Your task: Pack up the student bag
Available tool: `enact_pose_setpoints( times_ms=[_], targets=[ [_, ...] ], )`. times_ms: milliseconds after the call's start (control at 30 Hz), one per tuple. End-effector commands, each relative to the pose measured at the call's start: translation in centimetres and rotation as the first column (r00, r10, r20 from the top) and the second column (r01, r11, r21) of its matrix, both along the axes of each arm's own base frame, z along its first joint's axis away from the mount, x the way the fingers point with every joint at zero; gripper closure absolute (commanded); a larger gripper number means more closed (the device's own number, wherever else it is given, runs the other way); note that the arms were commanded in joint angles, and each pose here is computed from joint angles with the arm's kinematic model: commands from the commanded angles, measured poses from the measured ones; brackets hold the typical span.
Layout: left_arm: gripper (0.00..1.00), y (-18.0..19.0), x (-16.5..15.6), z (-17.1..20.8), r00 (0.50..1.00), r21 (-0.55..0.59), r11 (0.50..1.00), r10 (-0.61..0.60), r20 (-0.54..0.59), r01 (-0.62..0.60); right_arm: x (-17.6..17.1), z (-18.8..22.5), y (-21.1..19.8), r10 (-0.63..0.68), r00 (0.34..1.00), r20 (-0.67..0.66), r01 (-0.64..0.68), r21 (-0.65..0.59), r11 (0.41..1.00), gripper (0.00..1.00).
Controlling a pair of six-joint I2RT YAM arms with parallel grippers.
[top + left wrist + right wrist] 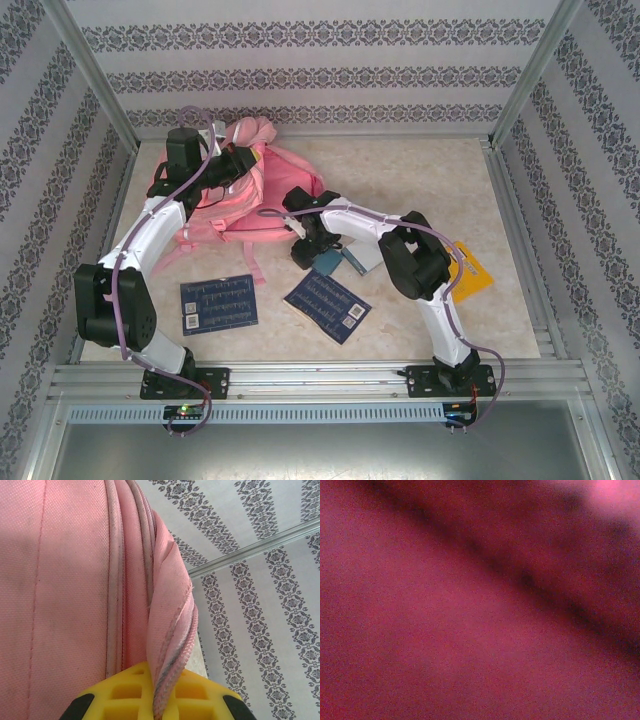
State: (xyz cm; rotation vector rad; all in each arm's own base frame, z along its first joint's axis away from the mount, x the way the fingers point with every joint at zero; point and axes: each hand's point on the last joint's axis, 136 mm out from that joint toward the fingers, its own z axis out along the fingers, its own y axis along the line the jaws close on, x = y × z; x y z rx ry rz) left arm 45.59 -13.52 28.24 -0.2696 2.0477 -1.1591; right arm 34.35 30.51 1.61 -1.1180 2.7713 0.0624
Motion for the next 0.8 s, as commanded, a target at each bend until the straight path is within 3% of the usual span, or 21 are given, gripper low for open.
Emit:
enact_pose_setpoints(
  times_ms=[0,167,333,567,767],
  targets=[
    [1.0,0.2,0.8,2.6,0.995,-0.036,0.999,-0.003,0.102,0.007,-0.7,-0.9,-0.9,0.006,1.0,-0.022,-0.007,-0.049,0.999,0.25],
    [1.0,0.0,0.7,2.8,0.994,-0.039,0.999,-0.016,0.109,0.021,1.4,2.5,-1.5,-0.06,0.995,0.084,0.06,0.006,0.998,0.29],
    [1.0,-0.2,0.8,2.7,0.994,-0.043,0.999,-0.028,0.105,0.033,3.0,7.7,-2.8,-0.207,0.967,0.149,0.181,0.175,0.968,0.32],
    [1.0,-1.9,0.7,2.9,0.99,-0.041,0.995,-0.089,0.111,0.094,3.0,12.5,-6.5,-0.466,0.88,0.096,0.38,0.448,0.81,0.38],
    [1.0,-6.5,-0.9,3.2,0.968,-0.025,0.972,-0.229,0.107,0.232,1.3,16.3,-8.2,-0.566,0.823,0.039,0.422,0.624,0.657,0.37]
  ],
)
